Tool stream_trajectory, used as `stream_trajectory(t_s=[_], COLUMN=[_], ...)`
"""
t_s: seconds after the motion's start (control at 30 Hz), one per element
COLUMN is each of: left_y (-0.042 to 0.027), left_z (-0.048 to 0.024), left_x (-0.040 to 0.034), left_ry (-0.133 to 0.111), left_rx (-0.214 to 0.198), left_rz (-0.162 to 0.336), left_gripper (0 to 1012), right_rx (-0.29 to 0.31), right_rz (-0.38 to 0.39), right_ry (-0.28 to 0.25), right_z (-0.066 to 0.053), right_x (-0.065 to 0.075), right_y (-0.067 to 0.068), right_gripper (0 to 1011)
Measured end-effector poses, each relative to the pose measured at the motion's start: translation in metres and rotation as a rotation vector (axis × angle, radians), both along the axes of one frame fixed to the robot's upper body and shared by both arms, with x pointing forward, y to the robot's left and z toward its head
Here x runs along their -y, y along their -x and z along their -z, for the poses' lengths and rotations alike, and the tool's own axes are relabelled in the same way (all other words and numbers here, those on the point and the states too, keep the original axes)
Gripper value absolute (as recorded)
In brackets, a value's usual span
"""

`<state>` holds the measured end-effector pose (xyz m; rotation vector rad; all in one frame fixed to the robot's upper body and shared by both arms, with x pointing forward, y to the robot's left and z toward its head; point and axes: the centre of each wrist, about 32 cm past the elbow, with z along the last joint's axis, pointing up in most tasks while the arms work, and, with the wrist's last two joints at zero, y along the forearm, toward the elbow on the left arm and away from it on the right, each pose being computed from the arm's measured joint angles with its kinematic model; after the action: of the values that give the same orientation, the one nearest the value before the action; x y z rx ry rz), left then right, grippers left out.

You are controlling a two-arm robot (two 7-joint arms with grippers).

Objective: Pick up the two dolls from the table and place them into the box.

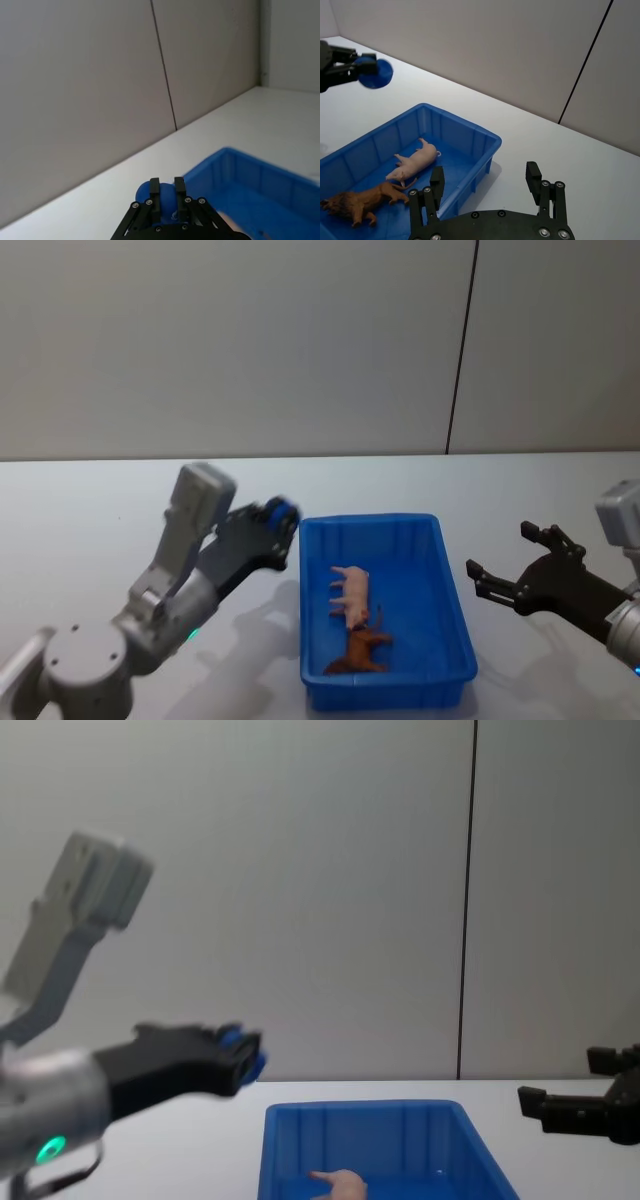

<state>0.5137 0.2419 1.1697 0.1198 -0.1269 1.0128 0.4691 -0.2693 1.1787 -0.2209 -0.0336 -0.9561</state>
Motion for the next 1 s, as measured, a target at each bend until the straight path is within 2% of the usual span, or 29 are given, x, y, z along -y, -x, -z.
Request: stream_trajectory(t_s=[0.03, 0.1, 0.13, 0.17, 0.2, 0.23, 0.3, 0.37, 0.47, 0.63, 0.67, 0.7, 0.8, 0.9, 1.0], left_y=[-0.0040, -0.0072, -0.0106, -0.0116, -0.0147, -0.0147, -0.0181, -0.0199, -0.0235, -0.0264, -0.0264, -0.0269, -0.0275, -0.0281, -0.0284], left_z=[-0.0053, -0.0091, -0.0129, -0.0140, -0.0176, -0.0176, -0.0211, -0.0230, -0.0270, -0.0308, -0.0308, -0.0319, -0.0330, -0.0344, -0.0356], left_x=[0.0065, 0.0120, 0.0179, 0.0195, 0.0247, 0.0247, 0.0316, 0.0353, 0.0438, 0.0514, 0.0514, 0.0528, 0.0540, 0.0548, 0.0551], left_ry=[0.007, 0.013, 0.018, 0.019, 0.024, 0.024, 0.030, 0.033, 0.040, 0.046, 0.046, 0.048, 0.049, 0.051, 0.053], left_rx=[0.018, 0.032, 0.044, 0.048, 0.059, 0.059, 0.068, 0.072, 0.083, 0.094, 0.094, 0.098, 0.104, 0.115, 0.122], left_rz=[0.015, 0.027, 0.041, 0.046, 0.057, 0.057, 0.073, 0.081, 0.096, 0.107, 0.107, 0.108, 0.109, 0.105, 0.102], left_gripper=[177, 166, 160, 156, 163, 198, 261, 304, 436, 609, 609, 671, 725, 858, 907], right_rx=[0.000, 0.000, 0.000, 0.000, 0.000, 0.000, 0.000, 0.000, 0.000, 0.000, 0.000, 0.000, 0.000, 0.000, 0.000], right_rz=[0.000, 0.000, 0.000, 0.000, 0.000, 0.000, 0.000, 0.000, 0.000, 0.000, 0.000, 0.000, 0.000, 0.000, 0.000], right_ry=[0.000, 0.000, 0.000, 0.000, 0.000, 0.000, 0.000, 0.000, 0.000, 0.000, 0.000, 0.000, 0.000, 0.000, 0.000], right_z=[0.000, 0.000, 0.000, 0.000, 0.000, 0.000, 0.000, 0.000, 0.000, 0.000, 0.000, 0.000, 0.000, 0.000, 0.000], right_x=[0.000, 0.000, 0.000, 0.000, 0.000, 0.000, 0.000, 0.000, 0.000, 0.000, 0.000, 0.000, 0.000, 0.000, 0.000], right_y=[0.000, 0.000, 0.000, 0.000, 0.000, 0.000, 0.000, 0.000, 0.000, 0.000, 0.000, 0.000, 0.000, 0.000, 0.000], right_gripper=[1001, 1001, 1001, 1001, 1001, 1001, 1001, 1001, 1001, 1001, 1001, 1001, 1001, 1001, 1001])
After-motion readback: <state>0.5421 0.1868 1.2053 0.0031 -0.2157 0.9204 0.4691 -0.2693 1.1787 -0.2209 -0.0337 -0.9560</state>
